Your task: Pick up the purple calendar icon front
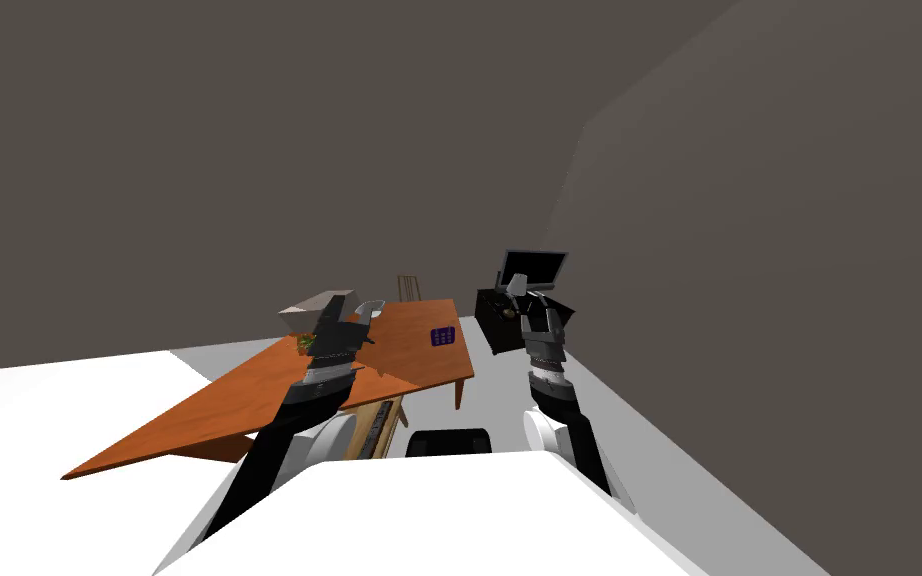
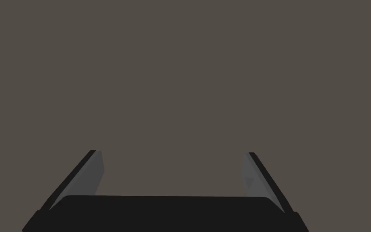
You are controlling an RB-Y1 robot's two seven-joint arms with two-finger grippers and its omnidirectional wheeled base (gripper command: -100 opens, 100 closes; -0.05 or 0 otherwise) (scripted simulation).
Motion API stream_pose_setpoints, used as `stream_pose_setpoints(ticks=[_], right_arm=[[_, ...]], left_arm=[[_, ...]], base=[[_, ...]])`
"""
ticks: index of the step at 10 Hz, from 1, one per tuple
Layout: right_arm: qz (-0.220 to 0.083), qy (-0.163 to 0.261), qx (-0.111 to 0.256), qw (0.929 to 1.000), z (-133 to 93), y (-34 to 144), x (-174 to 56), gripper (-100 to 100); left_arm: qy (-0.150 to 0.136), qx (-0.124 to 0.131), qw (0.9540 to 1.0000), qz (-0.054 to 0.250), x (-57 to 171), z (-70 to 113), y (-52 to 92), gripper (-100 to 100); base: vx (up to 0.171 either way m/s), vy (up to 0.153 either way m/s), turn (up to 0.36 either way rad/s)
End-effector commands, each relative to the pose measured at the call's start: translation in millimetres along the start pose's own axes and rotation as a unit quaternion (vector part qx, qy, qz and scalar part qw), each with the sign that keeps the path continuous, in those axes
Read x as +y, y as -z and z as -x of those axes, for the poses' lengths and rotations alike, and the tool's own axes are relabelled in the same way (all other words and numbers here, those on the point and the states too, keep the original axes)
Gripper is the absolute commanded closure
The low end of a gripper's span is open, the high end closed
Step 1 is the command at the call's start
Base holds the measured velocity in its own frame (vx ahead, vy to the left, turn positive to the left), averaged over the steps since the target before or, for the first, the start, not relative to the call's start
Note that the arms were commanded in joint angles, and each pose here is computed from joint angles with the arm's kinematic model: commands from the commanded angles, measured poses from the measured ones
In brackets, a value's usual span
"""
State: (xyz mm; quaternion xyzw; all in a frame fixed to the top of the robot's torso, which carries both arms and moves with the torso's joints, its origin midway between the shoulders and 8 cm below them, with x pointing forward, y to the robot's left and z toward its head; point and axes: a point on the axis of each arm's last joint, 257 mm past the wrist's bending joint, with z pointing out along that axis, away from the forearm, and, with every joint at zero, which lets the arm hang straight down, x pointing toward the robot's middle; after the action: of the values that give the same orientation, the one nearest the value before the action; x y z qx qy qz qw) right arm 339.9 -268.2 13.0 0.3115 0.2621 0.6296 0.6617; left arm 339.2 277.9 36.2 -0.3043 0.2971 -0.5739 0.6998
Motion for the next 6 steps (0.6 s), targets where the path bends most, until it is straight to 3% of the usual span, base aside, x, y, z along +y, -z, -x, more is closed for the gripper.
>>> stream_pose_setpoints(ticks=[1, 3, 6], right_arm=[[0.0, 0.0, 0.0, 1.0, 0, 0.0, 0, 0], [0.0, 0.0, 0.0, 1.0, 0, 0.0, 0, 0], [0.0, 0.0, 0.0, 1.0, 0, 0.0, 0, 0]], left_arm=[[-0.009, 0.013, 0.9998, 0.009, 6, -1.6, -0.3, -100], [-0.023, 0.027, 0.9989, 0.031, 20, -0.8, -0.7, -100], [-0.049, 0.036, 0.9951, 0.078, 49, 9.3, -0.9, -100]], base=[[0.005, -0.034, 0.016], [0.008, -0.095, 0.033], [-0.007, -0.164, 0.055]])
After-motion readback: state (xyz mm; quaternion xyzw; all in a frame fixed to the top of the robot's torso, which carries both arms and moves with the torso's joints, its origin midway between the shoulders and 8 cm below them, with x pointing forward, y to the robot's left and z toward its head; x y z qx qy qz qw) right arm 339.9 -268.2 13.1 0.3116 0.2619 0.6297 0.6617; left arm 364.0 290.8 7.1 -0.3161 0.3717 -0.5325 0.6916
